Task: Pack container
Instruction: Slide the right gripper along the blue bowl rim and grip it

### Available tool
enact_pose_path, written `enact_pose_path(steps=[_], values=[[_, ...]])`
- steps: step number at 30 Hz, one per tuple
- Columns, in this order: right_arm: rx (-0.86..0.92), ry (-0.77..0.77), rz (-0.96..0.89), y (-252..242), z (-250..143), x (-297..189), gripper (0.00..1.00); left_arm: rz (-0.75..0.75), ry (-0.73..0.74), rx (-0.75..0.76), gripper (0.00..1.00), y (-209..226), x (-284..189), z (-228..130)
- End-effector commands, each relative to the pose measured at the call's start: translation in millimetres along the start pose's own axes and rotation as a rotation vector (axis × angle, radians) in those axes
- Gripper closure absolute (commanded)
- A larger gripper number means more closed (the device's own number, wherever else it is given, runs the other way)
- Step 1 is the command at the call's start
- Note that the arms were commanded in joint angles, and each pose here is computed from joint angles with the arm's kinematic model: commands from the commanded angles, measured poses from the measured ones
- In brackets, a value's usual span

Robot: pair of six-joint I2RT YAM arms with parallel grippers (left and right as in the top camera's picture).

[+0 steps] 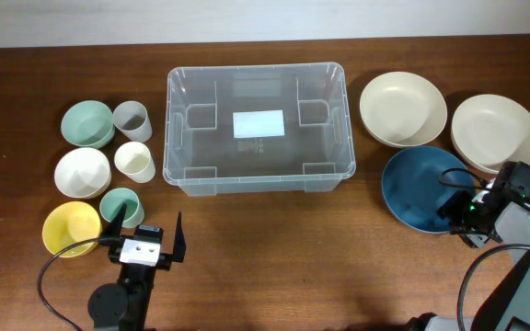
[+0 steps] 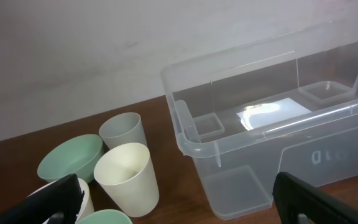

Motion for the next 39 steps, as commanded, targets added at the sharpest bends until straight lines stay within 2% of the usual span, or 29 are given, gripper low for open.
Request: enact_pose_path(steps=[1,4,10,15,16,30,34,39], values=[[0.006,0.007,0.01,-1,-2,3,0.58,0.009,0.002,0.007,0.0,2,0,-2],[0.007,0.006,0.01,-1,-2,4,0.71,0.009,0.002,0.007,0.0,2,0,-2],[0.013,0.02,0.007,-2,-8,7,0.85,0.009,0.002,0.007,0.0,2,0,-2],[0.042,0.038,0.003,-5,-18,12,0.92,0.009,0.002,0.007,0.0,2,0,-2],[0.043,0.041,0.002,-6,-19,13,0.96,0.009,0.002,0.007,0.0,2,0,-2],[0.084,0.068,0.035,0,-30,-1,0.96,0.009,0.002,0.007,0.0,2,0,-2],[0.082,0.023,0.047,4,-27,-22,0.96,0.009,0.002,0.007,0.0,2,0,-2],[0.07,-0.097,0.074,14,-18,-72,0.96,0.009,0.002,0.007,0.0,2,0,-2]])
Point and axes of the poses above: each gripper's point midway between its finger pads, its own x axis out along the fingers, its own y axis along the line the jaws close on, z = x × y, the point moved 2 cm from there along -x, back along the fingers, and after that the axes turned 6 degrees about -x, right-handed, at the moved point
